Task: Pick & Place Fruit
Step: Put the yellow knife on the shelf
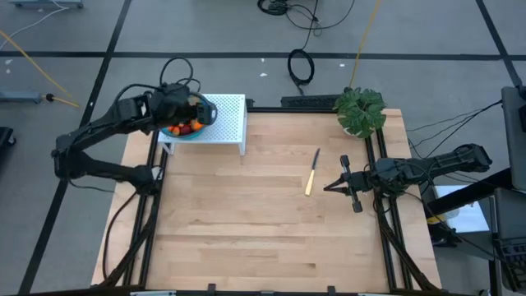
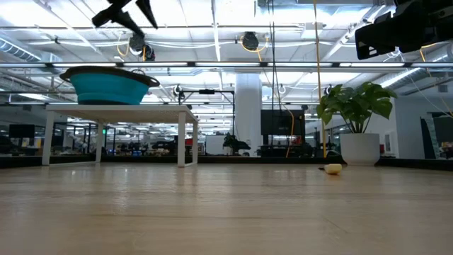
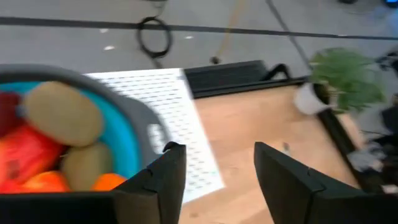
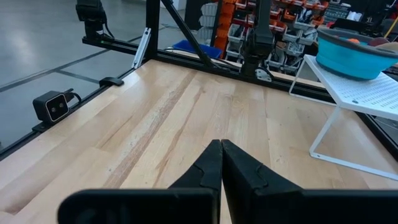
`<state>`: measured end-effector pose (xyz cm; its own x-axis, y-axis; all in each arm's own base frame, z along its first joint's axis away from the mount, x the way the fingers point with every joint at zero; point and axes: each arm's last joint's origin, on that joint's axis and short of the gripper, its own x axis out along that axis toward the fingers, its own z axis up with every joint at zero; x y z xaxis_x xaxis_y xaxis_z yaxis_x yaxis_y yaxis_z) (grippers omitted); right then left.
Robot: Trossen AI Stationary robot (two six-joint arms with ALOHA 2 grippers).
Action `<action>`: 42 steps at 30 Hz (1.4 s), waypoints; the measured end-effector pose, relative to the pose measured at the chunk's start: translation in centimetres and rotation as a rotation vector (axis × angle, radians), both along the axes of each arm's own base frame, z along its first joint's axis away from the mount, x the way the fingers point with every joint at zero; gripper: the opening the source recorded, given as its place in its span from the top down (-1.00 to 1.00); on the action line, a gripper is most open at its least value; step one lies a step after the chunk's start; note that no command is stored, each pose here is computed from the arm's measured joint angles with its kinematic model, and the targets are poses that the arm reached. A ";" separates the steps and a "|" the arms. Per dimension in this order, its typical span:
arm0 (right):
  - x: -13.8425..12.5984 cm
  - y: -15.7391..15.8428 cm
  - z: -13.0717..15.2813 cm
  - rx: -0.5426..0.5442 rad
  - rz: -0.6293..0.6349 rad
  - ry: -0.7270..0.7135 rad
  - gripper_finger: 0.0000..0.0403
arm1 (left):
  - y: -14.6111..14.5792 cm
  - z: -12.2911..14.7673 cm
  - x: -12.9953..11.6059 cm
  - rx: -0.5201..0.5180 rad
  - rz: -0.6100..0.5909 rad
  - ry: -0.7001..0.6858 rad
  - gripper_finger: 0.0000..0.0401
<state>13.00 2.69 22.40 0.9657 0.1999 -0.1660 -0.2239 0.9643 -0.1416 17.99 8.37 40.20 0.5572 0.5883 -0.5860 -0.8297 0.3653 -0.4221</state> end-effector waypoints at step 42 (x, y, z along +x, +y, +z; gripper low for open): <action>1.1 0.2 -1.0 0.163 -0.041 0.120 0.92 | -11.0 -11.0 6.1 0.269 -0.643 -0.227 0.97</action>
